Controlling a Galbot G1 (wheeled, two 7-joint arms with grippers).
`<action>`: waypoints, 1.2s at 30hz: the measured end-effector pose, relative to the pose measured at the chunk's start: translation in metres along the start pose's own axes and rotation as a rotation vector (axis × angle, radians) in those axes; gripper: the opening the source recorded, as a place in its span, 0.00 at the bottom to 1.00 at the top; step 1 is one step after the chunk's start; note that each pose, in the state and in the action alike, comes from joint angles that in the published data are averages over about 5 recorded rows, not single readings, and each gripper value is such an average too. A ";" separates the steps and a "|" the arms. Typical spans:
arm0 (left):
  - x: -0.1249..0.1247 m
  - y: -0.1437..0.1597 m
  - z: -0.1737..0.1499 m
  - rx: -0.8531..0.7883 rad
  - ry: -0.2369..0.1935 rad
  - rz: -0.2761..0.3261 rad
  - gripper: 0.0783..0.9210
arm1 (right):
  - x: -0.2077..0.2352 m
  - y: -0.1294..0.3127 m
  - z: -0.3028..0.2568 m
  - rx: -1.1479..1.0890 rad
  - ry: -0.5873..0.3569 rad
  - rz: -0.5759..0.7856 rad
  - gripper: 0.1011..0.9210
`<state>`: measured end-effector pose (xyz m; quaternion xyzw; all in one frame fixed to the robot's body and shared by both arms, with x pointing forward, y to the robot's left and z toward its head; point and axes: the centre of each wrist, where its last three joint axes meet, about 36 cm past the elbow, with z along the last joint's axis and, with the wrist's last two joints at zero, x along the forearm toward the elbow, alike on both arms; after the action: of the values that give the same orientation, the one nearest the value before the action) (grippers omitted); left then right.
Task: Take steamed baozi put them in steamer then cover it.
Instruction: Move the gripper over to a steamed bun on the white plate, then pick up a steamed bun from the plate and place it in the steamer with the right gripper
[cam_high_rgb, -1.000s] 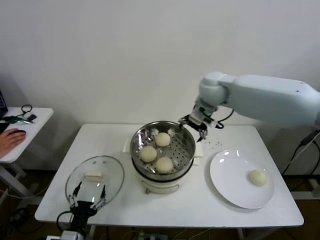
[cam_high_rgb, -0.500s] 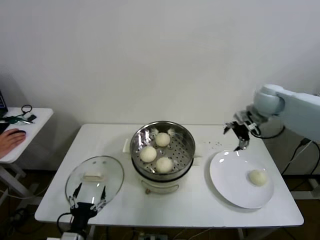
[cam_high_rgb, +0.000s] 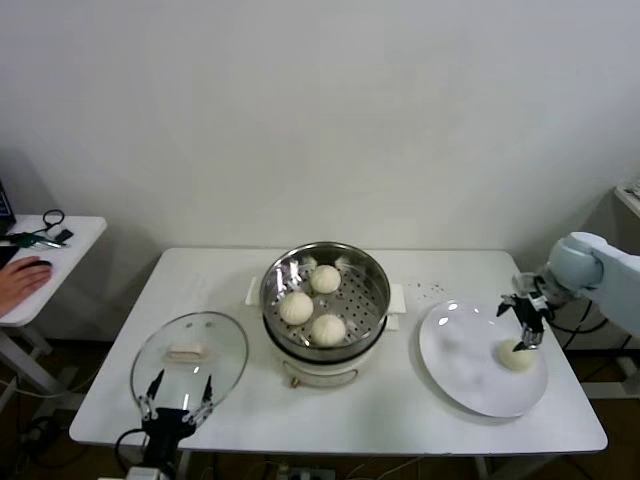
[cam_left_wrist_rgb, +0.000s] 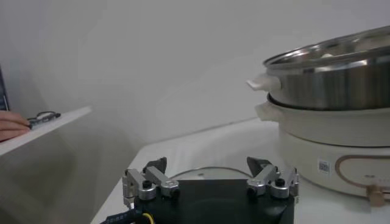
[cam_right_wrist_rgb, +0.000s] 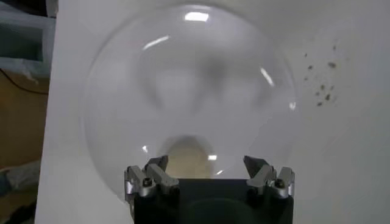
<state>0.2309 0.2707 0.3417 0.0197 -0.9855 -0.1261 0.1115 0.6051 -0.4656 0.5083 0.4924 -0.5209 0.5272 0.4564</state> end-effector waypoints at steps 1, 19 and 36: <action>0.000 0.000 0.000 0.001 0.001 -0.001 0.88 | -0.005 0.001 0.003 -0.005 0.006 -0.005 0.88; -0.004 -0.001 0.006 0.005 0.017 -0.011 0.88 | -0.054 0.005 0.017 -0.048 0.048 -0.048 0.88; -0.002 -0.003 0.005 0.007 0.015 -0.010 0.88 | -0.053 0.004 0.016 -0.072 0.024 -0.041 0.79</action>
<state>0.2316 0.2687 0.3355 0.0259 -0.9850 -0.1233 0.1182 0.6069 -0.4800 0.4545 0.4799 -0.5238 0.5046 0.4906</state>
